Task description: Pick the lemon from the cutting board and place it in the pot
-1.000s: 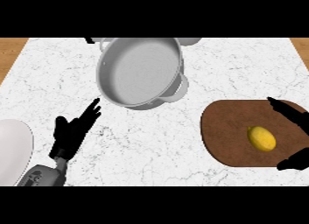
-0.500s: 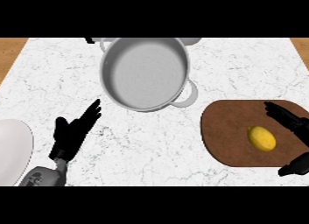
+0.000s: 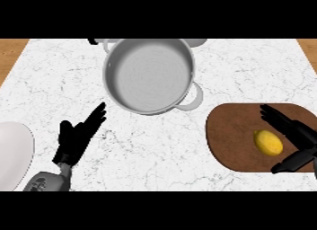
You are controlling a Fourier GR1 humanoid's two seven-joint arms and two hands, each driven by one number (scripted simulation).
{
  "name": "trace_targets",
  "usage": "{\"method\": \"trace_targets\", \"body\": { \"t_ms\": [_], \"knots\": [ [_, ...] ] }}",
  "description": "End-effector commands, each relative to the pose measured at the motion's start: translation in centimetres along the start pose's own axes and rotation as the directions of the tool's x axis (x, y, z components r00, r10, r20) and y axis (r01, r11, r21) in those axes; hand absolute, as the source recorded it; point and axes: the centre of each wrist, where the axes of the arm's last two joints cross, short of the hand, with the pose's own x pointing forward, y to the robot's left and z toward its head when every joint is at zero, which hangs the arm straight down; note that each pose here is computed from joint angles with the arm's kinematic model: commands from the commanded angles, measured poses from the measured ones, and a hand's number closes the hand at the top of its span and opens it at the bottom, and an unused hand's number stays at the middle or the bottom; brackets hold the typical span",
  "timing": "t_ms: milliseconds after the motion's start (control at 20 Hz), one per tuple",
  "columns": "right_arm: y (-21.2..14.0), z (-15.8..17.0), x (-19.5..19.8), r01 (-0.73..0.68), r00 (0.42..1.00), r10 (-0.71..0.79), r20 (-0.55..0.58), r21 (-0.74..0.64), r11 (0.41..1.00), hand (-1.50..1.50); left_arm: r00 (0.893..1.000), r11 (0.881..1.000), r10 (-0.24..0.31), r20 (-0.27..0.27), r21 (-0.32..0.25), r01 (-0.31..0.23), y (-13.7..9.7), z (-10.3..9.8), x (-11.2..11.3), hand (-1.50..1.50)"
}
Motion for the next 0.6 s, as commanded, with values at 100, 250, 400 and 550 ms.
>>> {"method": "trace_targets", "body": {
  "t_ms": [100, 250, 400, 550],
  "knots": [
    [2.1, 0.1, -3.7, 0.015, 1.000, -0.014, -0.012, 0.054, 0.998, 1.50, 1.000, 1.000, -0.021, 0.020, -0.015, 0.021, -1.9, 0.0, 1.3, 0.00],
    [2.9, -1.2, -2.7, -0.116, 0.991, 0.111, 0.070, 0.071, 0.991, 1.50, 1.000, 1.000, -0.003, 0.007, -0.021, 0.003, -0.1, -0.3, -0.3, 0.00],
    [4.2, -0.4, -5.0, -0.034, 0.997, 0.029, 0.066, 0.063, 0.997, 1.50, 1.000, 1.000, -0.012, 0.013, 0.000, 0.012, 0.3, -0.2, 0.1, 0.00],
    [4.2, -0.2, -5.1, 0.021, 0.995, -0.025, 0.095, 0.042, 0.999, 1.50, 1.000, 1.000, -0.003, 0.012, -0.008, 0.003, 1.4, 0.4, 0.4, 0.00]
  ]
}}
